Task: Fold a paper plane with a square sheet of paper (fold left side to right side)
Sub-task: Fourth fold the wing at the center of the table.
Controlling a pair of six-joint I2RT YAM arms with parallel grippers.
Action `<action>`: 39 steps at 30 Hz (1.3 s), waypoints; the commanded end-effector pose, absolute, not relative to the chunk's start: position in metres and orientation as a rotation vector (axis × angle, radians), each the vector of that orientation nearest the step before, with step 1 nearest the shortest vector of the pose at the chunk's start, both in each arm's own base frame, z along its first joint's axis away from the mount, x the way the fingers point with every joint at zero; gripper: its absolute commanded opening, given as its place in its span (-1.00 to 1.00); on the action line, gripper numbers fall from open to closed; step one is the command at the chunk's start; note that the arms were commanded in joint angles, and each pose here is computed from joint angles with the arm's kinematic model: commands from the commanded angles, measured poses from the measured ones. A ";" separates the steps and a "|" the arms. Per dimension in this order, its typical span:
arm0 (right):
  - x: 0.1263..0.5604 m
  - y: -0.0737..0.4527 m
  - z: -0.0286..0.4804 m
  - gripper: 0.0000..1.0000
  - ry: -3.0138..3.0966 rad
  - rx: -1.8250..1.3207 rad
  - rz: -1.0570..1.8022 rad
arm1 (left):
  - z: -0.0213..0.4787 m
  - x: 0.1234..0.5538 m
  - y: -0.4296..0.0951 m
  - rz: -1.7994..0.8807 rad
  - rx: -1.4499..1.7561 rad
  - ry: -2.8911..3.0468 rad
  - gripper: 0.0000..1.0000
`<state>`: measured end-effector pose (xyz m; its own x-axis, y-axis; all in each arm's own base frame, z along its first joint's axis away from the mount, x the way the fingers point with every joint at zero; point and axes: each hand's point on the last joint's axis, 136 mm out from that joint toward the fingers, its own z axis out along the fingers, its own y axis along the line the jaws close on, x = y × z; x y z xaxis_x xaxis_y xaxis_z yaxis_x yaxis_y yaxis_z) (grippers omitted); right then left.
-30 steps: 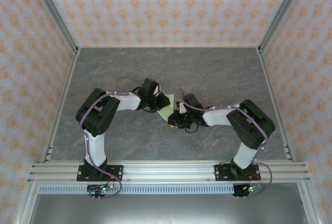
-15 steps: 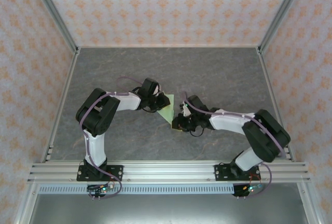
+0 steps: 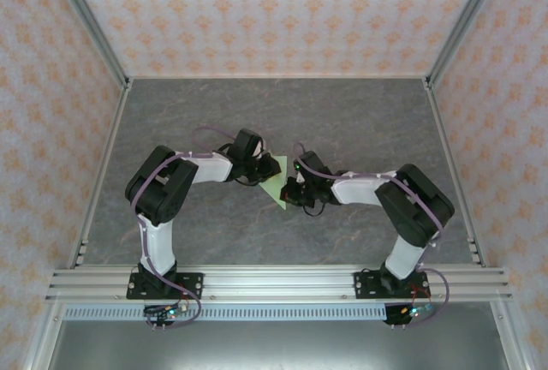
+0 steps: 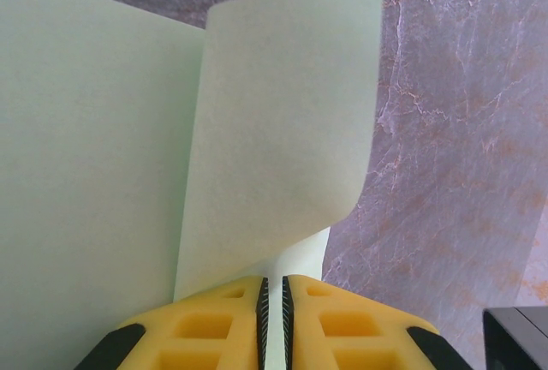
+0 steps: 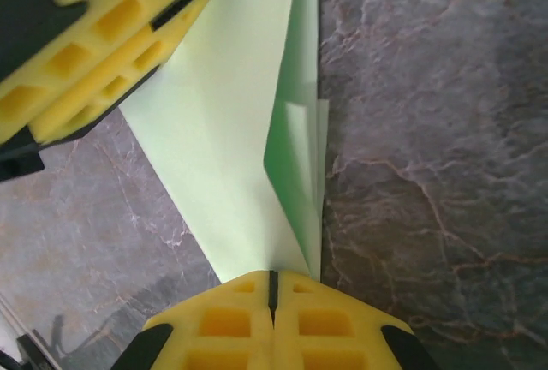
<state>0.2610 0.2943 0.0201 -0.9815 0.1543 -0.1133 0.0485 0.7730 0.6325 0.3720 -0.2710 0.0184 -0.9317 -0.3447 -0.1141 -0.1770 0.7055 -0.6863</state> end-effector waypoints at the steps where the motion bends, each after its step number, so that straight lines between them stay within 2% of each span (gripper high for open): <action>1: 0.260 0.290 0.007 -0.87 2.847 0.203 0.929 | -0.007 0.356 -0.249 -0.877 -0.463 2.764 -0.65; 12: 0.214 0.245 -0.034 -0.88 3.035 0.233 0.704 | -0.002 0.399 -0.215 -0.857 -0.491 2.701 -0.64; 25: 0.202 0.237 -0.037 -0.88 3.091 0.185 0.658 | -0.007 0.456 -0.185 -0.869 -0.506 2.676 -0.64; 33: 0.201 0.235 -0.039 -0.89 3.099 0.184 0.633 | 0.036 0.487 -0.179 -0.936 -0.461 2.601 -0.63; 36: 0.205 0.236 -0.037 -0.89 3.082 0.187 0.639 | 0.065 0.478 -0.178 -0.961 -0.419 2.531 -0.63; 39: 0.208 0.237 -0.036 -0.89 3.079 0.187 0.629 | 0.092 0.451 -0.178 -0.998 -0.387 2.467 -0.64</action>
<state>0.2585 0.2883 0.0164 -0.9811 0.1264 -0.1467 0.0097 0.7886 0.6148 0.4613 -0.1715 0.0458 -0.8813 -0.4346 -0.1854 -0.1997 0.6983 -0.6874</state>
